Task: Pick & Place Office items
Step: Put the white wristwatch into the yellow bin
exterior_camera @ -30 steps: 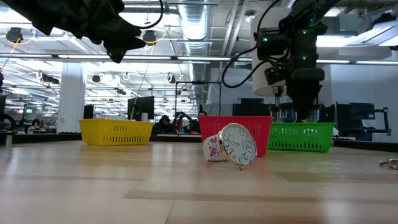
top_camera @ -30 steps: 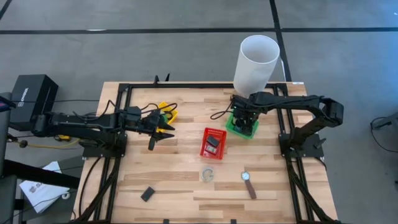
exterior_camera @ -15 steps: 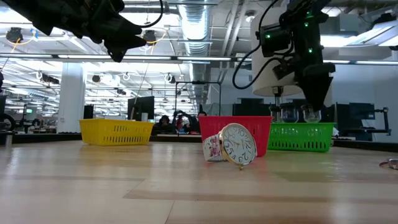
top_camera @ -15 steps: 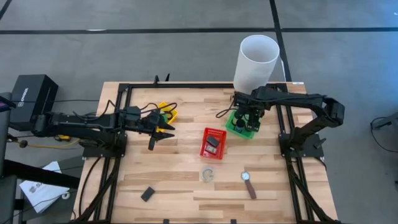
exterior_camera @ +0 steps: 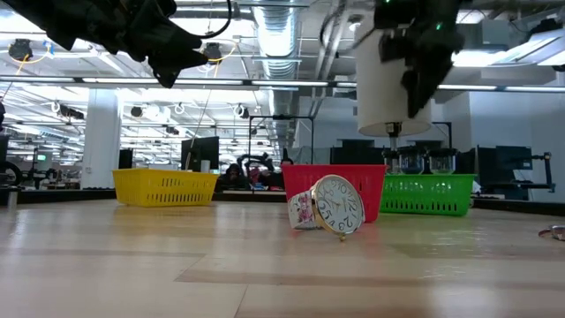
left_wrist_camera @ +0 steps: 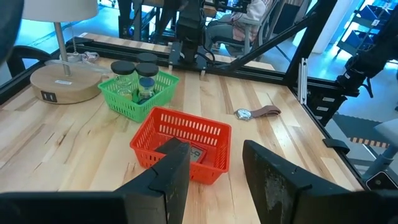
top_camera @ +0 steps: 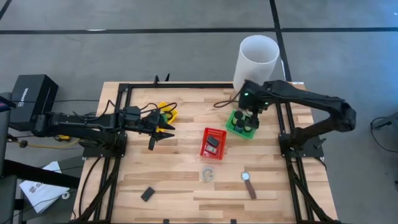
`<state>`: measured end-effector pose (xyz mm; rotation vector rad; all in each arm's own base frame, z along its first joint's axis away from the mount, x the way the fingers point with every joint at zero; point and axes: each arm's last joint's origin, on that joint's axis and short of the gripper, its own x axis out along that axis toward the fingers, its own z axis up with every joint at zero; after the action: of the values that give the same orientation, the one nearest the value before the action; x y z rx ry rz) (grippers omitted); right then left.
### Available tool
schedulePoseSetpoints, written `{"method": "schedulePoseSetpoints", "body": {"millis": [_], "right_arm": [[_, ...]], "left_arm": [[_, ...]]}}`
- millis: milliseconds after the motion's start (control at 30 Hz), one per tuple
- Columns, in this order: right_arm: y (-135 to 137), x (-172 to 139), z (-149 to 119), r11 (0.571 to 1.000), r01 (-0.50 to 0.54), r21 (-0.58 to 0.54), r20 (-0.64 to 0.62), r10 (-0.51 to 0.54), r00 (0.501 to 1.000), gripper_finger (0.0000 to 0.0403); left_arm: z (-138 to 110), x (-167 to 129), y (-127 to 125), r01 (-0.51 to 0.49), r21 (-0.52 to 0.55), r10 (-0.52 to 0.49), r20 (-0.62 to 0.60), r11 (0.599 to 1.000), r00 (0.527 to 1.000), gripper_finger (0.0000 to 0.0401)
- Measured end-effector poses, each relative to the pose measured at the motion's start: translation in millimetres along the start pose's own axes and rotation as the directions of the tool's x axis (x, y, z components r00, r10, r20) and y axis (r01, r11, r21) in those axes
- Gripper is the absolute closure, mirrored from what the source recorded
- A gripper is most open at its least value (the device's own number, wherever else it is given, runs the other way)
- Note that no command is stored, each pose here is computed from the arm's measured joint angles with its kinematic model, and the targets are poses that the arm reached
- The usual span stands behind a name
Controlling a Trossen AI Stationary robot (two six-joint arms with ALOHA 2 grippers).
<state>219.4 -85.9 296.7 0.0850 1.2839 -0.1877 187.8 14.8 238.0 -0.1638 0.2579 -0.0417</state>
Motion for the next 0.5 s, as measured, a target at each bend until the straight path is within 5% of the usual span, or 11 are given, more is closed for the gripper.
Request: {"method": "schedulePoseSetpoints", "body": {"millis": [300,500], "right_arm": [[24,-51,-10,0.991,-0.055,-0.122,0.418,0.101,0.903,0.0085],[51,-33,-33,0.950,-0.170,-0.263,0.427,0.273,0.862,0.0085]], "left_arm": [[0,0,0,0.001,-0.005,-0.001,0.004,1.000,1.000,0.0258],[2,0,0,0.003,0.011,-0.003,0.022,1.000,1.000,0.0258]]}}
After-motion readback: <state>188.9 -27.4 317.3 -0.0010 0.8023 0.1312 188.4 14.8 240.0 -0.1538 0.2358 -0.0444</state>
